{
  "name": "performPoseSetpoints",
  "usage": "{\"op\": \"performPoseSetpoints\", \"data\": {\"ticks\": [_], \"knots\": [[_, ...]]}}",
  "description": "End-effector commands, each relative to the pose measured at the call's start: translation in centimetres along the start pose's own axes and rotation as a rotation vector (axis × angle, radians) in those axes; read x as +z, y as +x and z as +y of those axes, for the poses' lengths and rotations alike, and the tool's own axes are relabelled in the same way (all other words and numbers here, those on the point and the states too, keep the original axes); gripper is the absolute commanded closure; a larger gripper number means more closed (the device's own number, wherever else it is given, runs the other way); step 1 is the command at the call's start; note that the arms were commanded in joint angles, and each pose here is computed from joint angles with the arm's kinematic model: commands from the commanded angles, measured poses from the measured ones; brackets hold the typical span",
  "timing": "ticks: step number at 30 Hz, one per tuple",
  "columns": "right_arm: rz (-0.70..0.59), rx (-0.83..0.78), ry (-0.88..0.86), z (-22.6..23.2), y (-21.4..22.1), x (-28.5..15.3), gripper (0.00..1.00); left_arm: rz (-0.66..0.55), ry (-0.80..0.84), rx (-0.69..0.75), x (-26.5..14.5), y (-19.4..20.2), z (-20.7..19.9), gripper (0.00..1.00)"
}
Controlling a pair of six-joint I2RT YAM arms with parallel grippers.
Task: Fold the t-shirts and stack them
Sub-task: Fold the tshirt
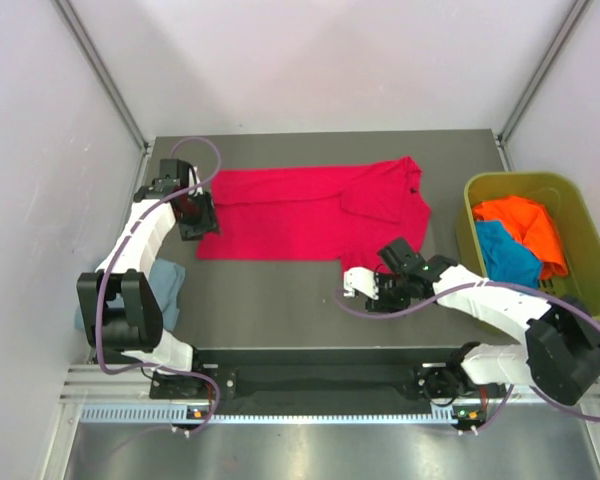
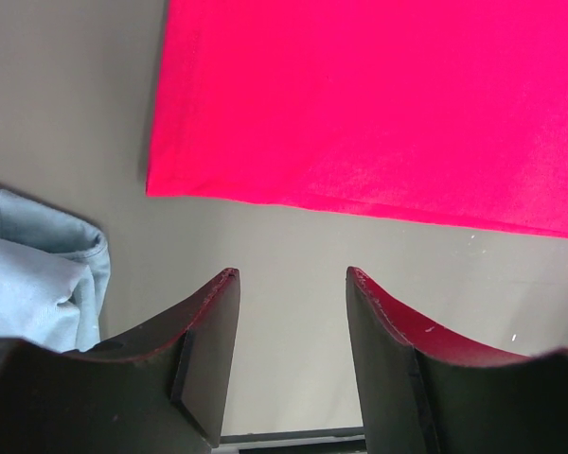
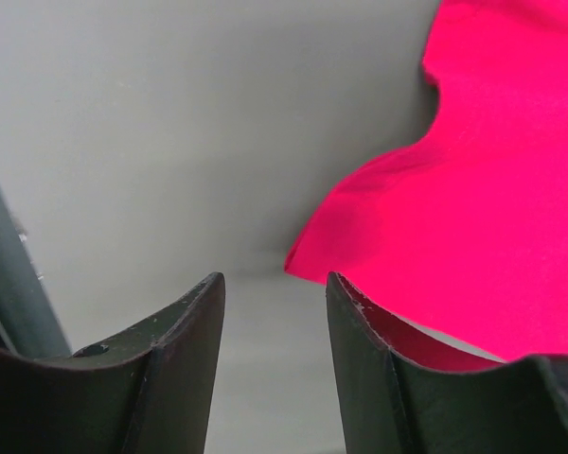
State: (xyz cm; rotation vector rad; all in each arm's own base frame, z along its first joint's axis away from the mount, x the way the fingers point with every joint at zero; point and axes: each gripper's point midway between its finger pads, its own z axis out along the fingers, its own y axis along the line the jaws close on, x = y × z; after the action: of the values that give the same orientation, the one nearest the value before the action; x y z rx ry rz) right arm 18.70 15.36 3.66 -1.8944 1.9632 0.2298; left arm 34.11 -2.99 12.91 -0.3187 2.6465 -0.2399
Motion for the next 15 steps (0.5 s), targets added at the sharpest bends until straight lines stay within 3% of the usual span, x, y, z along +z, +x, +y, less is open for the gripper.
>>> {"op": "performPoseSetpoints", "data": {"ticks": [1, 15], "knots": [[-0.032, -0.047, 0.049, -1.2, -1.2, 0.5, 0.53, -0.059, 0.034, -0.014, -1.5, -1.4, -0.9, 0.46], [0.004, -0.052, 0.023, -1.1, -0.3, 2.5, 0.59, -0.048, 0.021, -0.043, -1.5, -1.1, 0.1, 0.46]]}}
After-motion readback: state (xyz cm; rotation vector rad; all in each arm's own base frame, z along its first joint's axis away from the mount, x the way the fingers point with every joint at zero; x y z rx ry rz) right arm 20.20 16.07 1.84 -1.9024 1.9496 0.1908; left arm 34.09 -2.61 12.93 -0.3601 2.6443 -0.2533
